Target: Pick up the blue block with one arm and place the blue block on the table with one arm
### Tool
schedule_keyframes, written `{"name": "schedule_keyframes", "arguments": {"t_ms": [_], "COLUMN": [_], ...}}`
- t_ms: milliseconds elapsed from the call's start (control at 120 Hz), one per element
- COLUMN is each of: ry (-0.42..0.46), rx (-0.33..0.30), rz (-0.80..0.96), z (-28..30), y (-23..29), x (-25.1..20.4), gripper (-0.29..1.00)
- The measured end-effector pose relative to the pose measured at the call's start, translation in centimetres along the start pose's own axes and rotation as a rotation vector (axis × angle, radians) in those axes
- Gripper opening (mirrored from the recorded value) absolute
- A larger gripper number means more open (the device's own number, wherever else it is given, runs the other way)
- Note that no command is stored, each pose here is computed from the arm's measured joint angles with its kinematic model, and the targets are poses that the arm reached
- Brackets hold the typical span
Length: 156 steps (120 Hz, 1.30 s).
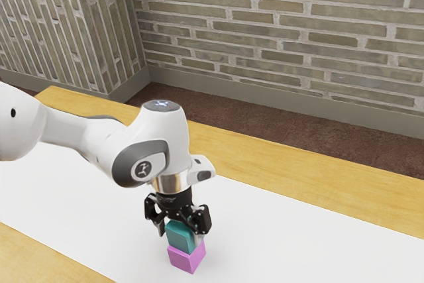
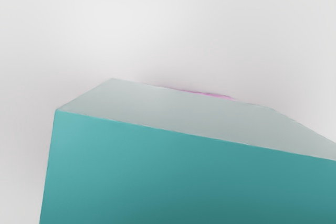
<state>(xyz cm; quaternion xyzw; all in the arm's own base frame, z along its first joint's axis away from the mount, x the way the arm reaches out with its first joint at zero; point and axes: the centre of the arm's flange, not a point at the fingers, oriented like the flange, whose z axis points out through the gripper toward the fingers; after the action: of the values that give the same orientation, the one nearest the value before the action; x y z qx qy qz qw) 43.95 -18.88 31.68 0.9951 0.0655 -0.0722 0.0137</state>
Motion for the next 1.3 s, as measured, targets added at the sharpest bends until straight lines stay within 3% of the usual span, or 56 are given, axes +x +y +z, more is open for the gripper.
{"name": "schedule_keyframes", "arguments": {"t_ms": [192, 408, 517, 608, 717, 917, 1067, 1125, 1300], "ry": [0.008, 0.023, 0.081, 0.119, 0.111, 0.001, 0.011, 0.022, 0.053], "rx": [0.0, 0.003, 0.004, 0.006, 0.007, 0.005, -0.015, -0.021, -0.034], "rz": [-0.007, -0.012, -0.008, -0.031, -0.134, -0.222, -0.263, -0.245, -0.168], "z": [0.0, -0.4, -3.3, -6.1, -7.1, -1.9, -0.1, 0.1, 0.4], "y": [0.1, 0.2, 0.1, -1.2, -6.7, -13.7, -19.6, -20.0, -19.5], "x": [0.3, 0.3, -0.2, -0.2, 2.3, 7.6, 10.0, 10.3, 10.8], "gripper": [0.68, 0.34, 0.27, 0.27, 0.27, 0.27, 0.28, 0.39, 0.55]}}
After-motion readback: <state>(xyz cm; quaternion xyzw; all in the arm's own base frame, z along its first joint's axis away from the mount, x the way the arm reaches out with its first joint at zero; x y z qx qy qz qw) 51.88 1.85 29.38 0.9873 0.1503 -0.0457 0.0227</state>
